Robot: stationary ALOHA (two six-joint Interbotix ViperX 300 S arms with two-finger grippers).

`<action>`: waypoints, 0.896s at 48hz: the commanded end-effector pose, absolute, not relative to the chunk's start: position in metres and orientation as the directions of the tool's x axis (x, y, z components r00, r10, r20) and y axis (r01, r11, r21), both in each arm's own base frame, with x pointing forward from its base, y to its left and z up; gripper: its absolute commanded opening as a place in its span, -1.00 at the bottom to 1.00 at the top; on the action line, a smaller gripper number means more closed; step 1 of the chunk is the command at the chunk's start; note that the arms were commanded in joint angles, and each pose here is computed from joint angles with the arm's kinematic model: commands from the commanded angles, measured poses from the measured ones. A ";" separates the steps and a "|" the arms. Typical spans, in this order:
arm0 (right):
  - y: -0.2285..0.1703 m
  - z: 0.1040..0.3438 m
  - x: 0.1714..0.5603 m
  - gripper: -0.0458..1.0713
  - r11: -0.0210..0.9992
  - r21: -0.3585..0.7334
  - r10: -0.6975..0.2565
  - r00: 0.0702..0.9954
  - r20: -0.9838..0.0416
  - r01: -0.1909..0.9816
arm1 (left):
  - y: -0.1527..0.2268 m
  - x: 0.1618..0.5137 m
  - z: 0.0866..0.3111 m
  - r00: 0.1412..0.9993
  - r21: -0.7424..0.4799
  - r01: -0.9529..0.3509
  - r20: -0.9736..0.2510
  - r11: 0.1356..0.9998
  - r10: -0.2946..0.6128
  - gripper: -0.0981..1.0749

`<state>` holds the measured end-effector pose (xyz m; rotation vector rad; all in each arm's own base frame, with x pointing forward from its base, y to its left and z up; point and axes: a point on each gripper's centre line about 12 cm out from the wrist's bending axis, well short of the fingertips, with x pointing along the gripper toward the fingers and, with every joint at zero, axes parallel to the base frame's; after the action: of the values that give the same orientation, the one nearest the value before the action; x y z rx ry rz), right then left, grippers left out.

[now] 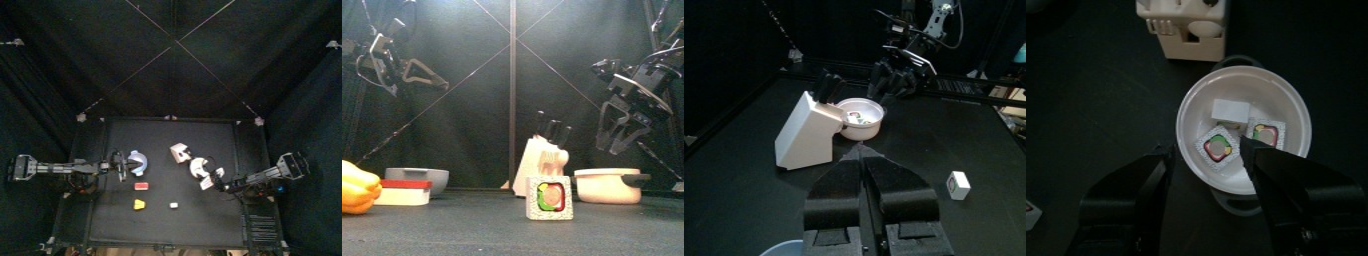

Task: Grab sushi piece from table

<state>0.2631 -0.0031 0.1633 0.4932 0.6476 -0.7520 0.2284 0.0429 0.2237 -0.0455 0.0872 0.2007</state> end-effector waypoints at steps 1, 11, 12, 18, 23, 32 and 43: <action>0.004 0.172 0.272 0.65 0.666 0.225 -0.418 0.606 -0.677 0.711 | 0.044 0.231 0.229 0.977 -0.039 -0.204 -0.071 0.978 0.201 -0.24; 0.018 0.165 0.286 0.65 0.777 0.229 -0.314 0.676 -0.666 0.587 | 0.045 0.230 0.229 0.976 -0.038 -0.207 -0.070 0.977 0.205 -0.24; 0.020 0.164 0.287 0.65 0.788 0.228 -0.303 0.682 -0.665 0.572 | 0.045 0.230 0.229 0.976 -0.038 -0.208 -0.071 0.977 0.205 -0.24; 0.031 0.162 0.299 0.65 0.858 0.216 -0.226 0.721 -0.655 0.466 | 0.045 0.230 0.229 0.976 -0.038 -0.208 -0.071 0.977 0.205 -0.24; 0.045 0.159 0.313 0.65 0.912 0.205 -0.145 0.747 -0.649 0.355 | 0.045 0.230 0.228 0.976 -0.038 -0.208 -0.073 0.977 0.204 -0.24; 0.069 0.155 0.333 0.65 0.964 0.190 -0.019 0.761 -0.649 0.186 | 0.045 0.230 0.228 0.976 -0.038 -0.208 -0.073 0.977 0.204 -0.24; 0.085 0.145 0.350 0.65 0.976 0.202 0.078 0.740 -0.668 0.079 | 0.045 0.230 0.229 0.976 -0.038 -0.208 -0.071 0.977 0.205 -0.24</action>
<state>0.3409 0.0797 0.1355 0.2209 0.7645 -0.0405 0.2278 0.0436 0.2235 -0.0469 0.0870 0.2046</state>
